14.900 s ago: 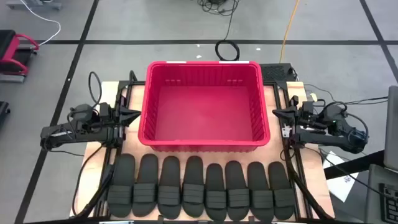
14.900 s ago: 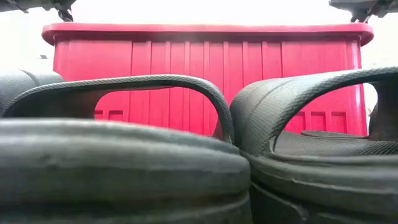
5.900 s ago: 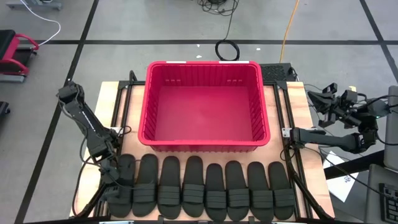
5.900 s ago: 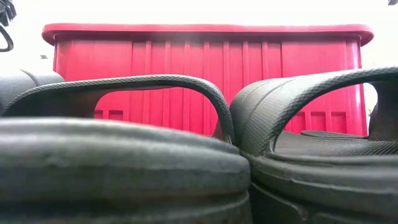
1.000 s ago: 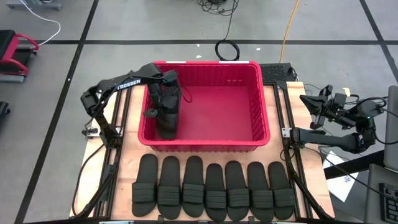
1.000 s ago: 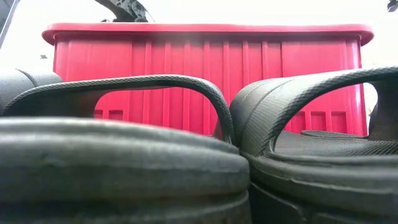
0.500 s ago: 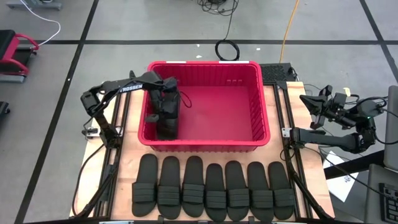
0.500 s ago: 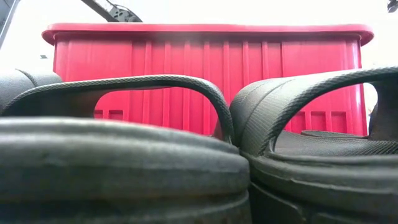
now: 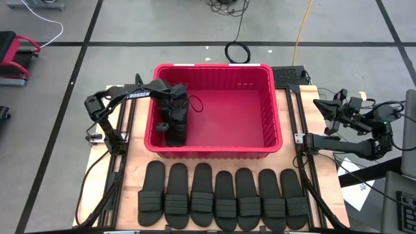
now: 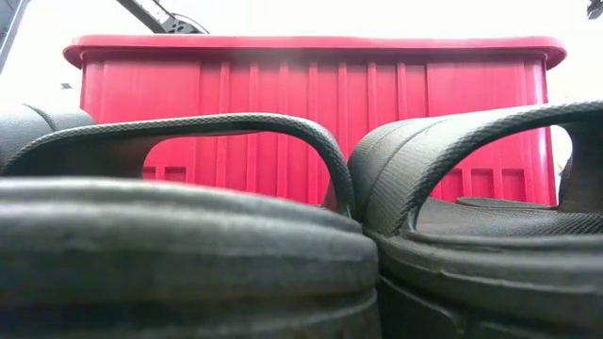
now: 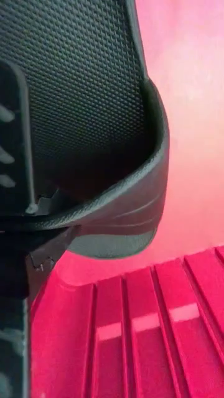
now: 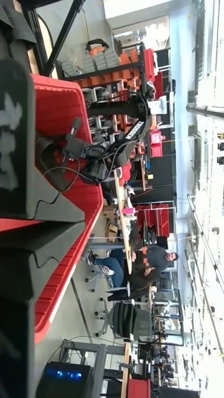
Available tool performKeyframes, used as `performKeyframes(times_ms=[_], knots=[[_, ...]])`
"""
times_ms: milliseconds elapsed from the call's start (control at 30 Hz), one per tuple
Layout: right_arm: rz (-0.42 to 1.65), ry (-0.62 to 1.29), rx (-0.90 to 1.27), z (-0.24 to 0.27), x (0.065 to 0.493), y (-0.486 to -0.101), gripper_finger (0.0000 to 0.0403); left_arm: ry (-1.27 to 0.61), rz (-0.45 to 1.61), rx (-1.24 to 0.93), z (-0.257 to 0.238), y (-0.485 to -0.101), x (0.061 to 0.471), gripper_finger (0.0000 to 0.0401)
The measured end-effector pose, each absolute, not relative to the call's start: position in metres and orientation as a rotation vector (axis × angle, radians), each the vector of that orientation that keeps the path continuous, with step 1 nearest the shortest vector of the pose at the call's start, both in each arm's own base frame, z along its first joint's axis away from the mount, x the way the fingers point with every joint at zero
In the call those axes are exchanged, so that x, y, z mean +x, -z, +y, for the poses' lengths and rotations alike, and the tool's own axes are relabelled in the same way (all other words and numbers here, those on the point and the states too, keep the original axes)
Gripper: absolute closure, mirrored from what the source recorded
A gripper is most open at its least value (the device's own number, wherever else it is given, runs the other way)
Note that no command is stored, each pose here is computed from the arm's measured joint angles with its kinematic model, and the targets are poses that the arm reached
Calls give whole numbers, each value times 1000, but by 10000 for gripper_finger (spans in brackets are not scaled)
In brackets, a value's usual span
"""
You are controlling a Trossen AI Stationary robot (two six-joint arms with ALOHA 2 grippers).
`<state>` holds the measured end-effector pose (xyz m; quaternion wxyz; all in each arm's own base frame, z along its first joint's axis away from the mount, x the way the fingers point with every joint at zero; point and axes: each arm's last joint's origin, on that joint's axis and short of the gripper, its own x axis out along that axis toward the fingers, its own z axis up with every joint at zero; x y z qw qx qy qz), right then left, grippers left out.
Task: Pick and place slides into bin
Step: Put the black slide into the red bin
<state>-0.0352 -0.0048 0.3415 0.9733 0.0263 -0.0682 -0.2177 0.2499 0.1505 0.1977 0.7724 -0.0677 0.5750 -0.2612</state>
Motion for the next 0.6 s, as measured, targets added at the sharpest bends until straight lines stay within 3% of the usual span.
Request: performKeyframes(times_ms=[400, 600], knots=[[-138, 437, 53, -5, -35, -342, 403, 389, 1328, -204, 157, -196, 251, 342], [-138, 437, 53, -5, -35, -342, 403, 371, 1314, -274, 158, -196, 249, 335]])
